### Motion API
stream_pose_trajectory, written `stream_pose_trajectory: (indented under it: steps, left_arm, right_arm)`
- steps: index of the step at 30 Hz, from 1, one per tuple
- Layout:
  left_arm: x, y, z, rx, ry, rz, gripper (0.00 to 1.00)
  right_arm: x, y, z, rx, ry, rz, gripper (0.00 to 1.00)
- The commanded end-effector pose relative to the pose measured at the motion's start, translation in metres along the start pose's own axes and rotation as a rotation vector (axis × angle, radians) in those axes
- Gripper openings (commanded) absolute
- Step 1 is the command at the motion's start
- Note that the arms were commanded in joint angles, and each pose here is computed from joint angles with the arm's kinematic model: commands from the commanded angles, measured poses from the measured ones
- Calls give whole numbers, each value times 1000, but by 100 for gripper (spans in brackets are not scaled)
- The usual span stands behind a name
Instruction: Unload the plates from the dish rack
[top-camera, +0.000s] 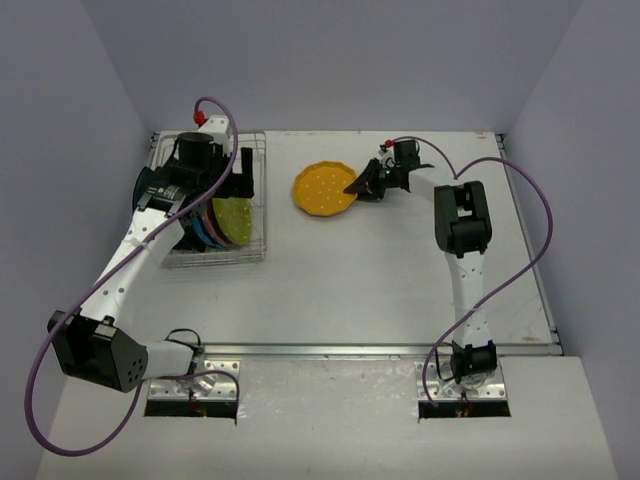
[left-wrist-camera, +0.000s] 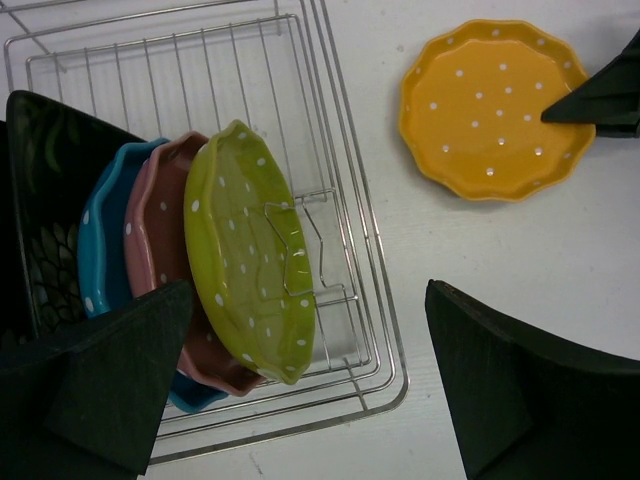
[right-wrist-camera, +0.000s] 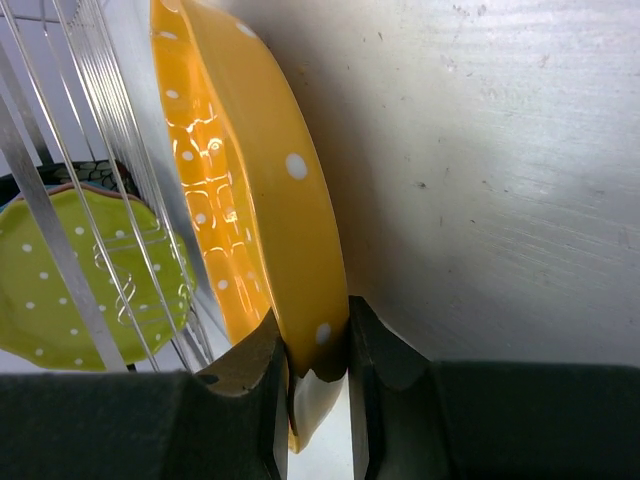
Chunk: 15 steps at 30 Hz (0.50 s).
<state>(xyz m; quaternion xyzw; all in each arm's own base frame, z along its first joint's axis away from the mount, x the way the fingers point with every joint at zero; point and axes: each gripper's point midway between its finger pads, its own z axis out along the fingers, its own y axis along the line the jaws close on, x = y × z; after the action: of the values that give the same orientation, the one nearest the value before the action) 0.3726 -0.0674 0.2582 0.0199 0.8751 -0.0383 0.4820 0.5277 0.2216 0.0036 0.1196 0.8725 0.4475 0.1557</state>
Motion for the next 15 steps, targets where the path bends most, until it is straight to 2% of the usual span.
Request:
stream_pose_trajectory:
  steps: [1,3,6,11,15]
  left_arm:
    - [-14,15,-7,-72,-68,-5,100]
    - [-11,17,-6,-84,-60,-4,100]
    - [-6,23,-3,-114,-52,-3,100]
    - [-3,28,-2,-147,-31,0,99]
    - [-1,30,-2,-155,-2,11,92]
  right_arm:
    - [-40,13,-2,44,-137,-68,27]
    - [-44,12,-2,53,-148,-81,52]
    - [-49,10,-1,72,-160,-88,69]
    - [-60,17,-12,119,-201,-128,87]
    - [-74,24,-41,240,-280,-201,99]
